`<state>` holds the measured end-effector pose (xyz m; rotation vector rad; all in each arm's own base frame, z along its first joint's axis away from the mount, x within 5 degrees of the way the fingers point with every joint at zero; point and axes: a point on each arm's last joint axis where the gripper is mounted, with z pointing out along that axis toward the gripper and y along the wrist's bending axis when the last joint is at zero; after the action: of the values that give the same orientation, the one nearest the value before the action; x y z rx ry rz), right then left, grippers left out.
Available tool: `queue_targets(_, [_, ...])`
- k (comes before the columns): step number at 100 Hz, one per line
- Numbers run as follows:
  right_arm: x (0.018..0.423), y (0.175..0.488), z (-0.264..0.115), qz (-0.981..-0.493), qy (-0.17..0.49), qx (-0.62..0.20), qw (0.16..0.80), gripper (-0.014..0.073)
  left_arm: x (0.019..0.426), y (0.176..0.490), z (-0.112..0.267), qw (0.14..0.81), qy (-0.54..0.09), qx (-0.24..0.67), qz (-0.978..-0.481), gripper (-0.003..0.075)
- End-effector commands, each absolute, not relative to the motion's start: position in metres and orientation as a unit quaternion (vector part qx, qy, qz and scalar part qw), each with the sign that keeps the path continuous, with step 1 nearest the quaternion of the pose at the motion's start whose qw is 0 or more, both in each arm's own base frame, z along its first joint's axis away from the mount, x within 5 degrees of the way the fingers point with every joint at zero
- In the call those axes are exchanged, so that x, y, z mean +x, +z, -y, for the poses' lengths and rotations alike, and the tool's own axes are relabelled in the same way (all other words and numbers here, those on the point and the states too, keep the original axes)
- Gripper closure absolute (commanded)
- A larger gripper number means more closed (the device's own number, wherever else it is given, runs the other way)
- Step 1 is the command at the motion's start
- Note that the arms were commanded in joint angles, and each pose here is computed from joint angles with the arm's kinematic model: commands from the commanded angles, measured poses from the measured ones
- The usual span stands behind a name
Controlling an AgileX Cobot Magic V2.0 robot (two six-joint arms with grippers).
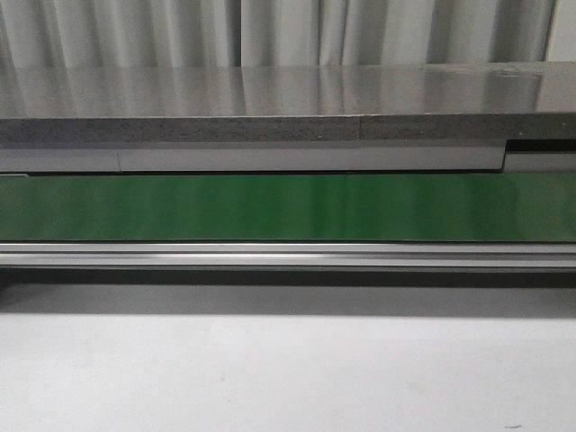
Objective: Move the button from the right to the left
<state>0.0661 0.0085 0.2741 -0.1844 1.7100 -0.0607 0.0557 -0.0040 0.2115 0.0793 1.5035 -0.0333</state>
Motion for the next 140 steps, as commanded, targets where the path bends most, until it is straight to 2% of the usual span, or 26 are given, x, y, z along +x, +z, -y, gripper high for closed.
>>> queue_targets(1, [0.067,0.289,-0.006,-0.725,-0.034,-0.065,0.685,0.0662,0.054,0.207,0.005,0.754,-0.027,0.036,-0.655,0.0715])
queue_targets(19, [0.065,0.287,-0.006,-0.729,-0.033,-0.077,0.68,0.0662,0.054,0.207,0.005,0.754,-0.027,0.036,-0.655,0.0715])
queue_targets(34, [0.063,0.279,-0.003,-0.725,-0.017,-0.052,0.686,0.0662,0.054,0.207,0.005,0.754,-0.027,0.036,-0.655,0.0715])
queue_targets(67, [0.058,0.234,-0.002,-0.711,0.001,-0.029,0.703,0.0662,0.054,0.207,0.005,0.754,-0.027,0.036,-0.655,0.0715])
queue_targets(102, [0.055,0.203,-0.003,-0.691,0.009,-0.024,0.722,0.0662,0.054,0.207,0.005,0.754,-0.027,0.036,-0.655,0.0715])
queue_targets(140, [0.056,0.202,-0.003,-0.689,0.01,-0.023,0.724,0.0662,0.054,0.207,0.005,0.754,-0.027,0.036,-0.655,0.0715])
